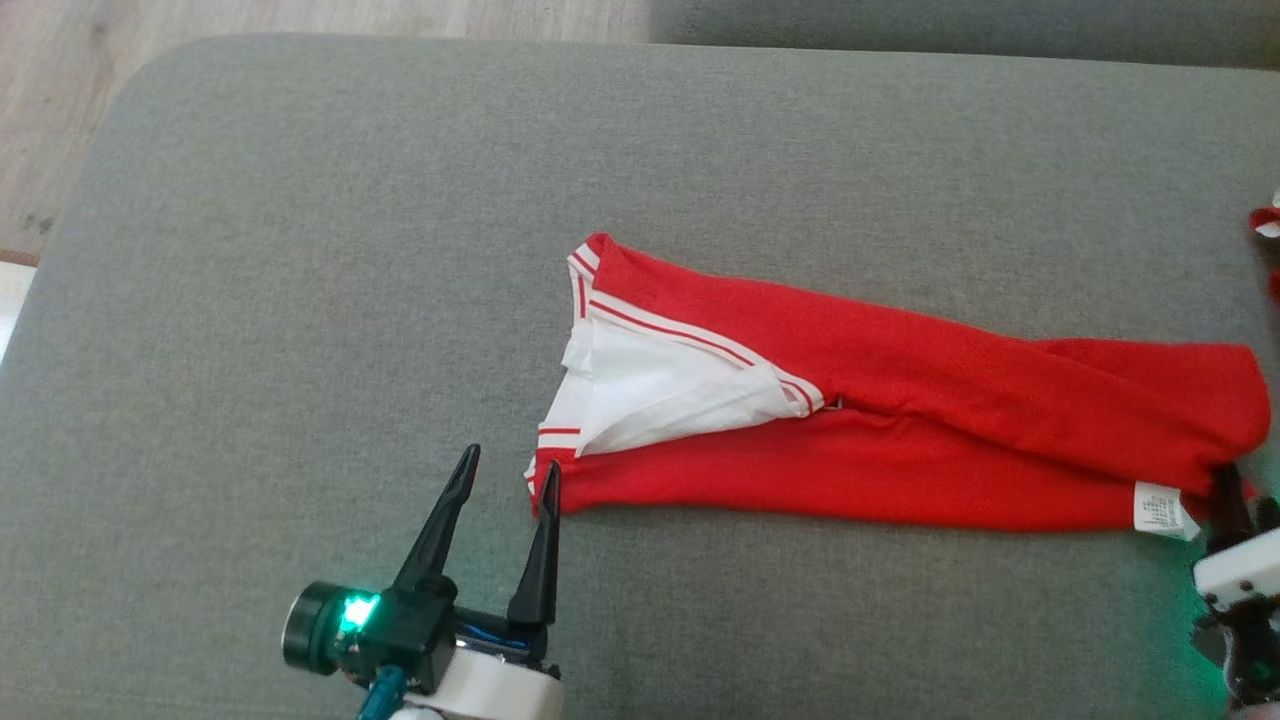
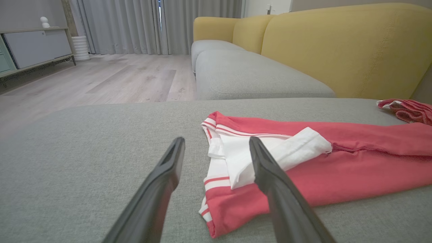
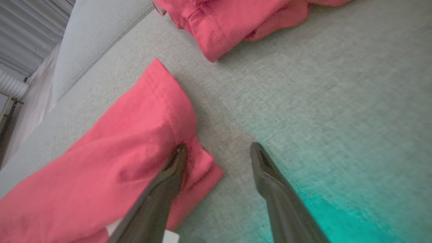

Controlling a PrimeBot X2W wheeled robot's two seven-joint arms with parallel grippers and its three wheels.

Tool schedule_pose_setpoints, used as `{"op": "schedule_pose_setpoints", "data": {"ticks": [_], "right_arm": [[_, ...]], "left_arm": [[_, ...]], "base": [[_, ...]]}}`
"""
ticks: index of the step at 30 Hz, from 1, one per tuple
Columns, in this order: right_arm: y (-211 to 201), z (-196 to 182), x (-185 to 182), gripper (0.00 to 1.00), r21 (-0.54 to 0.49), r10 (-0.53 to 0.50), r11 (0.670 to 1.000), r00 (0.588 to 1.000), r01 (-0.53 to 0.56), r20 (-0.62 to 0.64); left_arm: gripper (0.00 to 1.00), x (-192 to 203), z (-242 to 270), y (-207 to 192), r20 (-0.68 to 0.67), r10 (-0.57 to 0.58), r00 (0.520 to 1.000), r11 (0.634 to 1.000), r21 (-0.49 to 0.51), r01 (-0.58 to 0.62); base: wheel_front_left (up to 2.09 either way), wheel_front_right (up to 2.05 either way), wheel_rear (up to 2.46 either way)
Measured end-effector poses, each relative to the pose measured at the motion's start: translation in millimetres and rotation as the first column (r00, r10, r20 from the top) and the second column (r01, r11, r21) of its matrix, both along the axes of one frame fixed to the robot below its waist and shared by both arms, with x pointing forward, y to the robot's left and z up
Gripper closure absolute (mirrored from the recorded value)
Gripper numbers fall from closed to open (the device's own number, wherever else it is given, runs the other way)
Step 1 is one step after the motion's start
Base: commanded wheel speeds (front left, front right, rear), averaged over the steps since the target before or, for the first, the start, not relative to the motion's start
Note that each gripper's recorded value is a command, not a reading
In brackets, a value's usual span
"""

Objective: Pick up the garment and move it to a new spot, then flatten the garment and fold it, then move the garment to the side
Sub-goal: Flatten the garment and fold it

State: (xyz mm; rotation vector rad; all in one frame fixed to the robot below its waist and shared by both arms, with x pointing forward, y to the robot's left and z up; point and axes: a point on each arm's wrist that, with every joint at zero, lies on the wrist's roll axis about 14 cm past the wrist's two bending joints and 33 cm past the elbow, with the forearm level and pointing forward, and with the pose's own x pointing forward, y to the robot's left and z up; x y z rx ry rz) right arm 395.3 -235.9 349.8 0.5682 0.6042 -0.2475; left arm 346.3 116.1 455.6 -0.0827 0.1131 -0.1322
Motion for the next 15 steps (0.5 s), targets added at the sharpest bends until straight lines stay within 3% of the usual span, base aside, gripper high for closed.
{"op": "schedule_pose_setpoints", "data": {"ticks": [1, 8, 15], "right_arm": [[3, 0, 3, 1.00, 0.008, 0.007, 1.000, 1.000, -0.007, 0.003], [14, 7, 10, 1.00, 0.015, 0.023, 1.000, 0.999, -0.024, 0.045], [-18, 48, 18, 1.00, -0.055, -0.050, 0.997, 0.983, 0.061, 0.175]], "left_arm": [[0.00, 0, 0, 1, 0.001, 0.005, 1.000, 1.000, 0.003, -0.005], [0.00, -1, 5, 3, 0.013, 0.018, 1.000, 1.000, -0.008, -0.018], [0.00, -2, 11, 3, 0.036, 0.012, 0.999, 1.000, -0.003, -0.012]], "base": [[0.00, 0.00, 0.00], [0.00, 0.00, 0.00], [0.00, 0.00, 0.00]]}}
